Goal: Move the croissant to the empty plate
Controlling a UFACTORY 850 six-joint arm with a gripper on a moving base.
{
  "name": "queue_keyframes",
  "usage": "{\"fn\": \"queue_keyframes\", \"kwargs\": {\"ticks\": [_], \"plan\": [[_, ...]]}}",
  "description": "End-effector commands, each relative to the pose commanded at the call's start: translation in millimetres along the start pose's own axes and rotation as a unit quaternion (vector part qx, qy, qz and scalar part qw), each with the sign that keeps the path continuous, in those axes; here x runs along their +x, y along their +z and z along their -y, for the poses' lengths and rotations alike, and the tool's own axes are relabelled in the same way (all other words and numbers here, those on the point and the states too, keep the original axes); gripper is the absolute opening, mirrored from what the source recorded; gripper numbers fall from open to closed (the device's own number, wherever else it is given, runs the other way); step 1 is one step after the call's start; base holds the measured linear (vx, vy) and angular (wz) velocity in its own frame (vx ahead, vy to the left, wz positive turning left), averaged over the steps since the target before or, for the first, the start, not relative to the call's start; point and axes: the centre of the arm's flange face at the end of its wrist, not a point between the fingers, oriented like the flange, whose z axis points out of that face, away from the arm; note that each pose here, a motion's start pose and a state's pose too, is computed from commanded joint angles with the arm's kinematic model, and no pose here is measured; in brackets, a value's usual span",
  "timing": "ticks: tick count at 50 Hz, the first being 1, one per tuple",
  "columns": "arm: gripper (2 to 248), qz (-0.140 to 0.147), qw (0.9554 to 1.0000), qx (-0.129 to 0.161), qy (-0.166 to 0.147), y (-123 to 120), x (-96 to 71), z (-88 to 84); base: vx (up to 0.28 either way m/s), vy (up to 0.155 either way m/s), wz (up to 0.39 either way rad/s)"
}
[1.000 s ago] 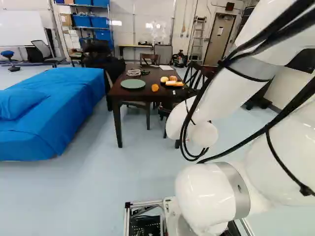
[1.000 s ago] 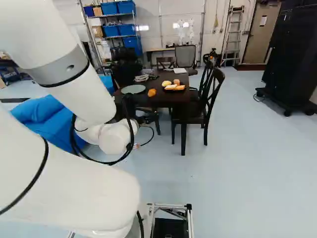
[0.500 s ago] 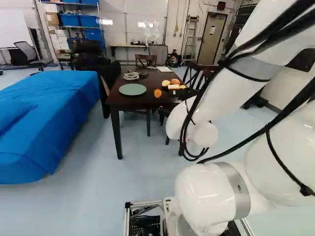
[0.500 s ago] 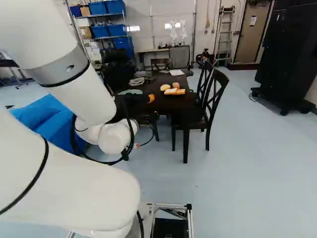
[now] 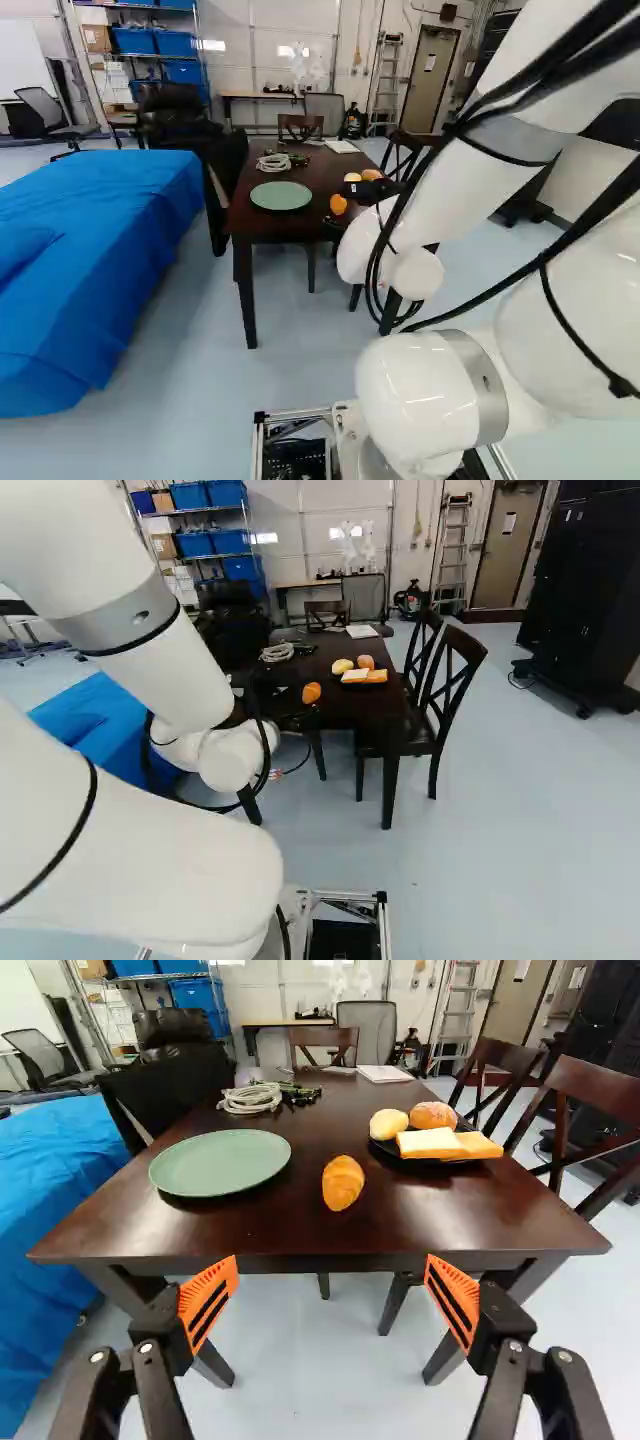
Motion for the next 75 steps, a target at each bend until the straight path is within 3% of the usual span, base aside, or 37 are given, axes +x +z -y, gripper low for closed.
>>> {"fn": "queue_keyframes", "kwargs": {"ticks": [52, 75], "plan": [[247, 0.001, 1.0, 0.0, 0.0, 2.4, 1.3, 0.0, 0.0, 0.0, -0.001], [247, -0.008, 1.0, -0.001, 0.0, 32.2, 27.9, -0.7, 0.0, 0.0, 0.0]]}}
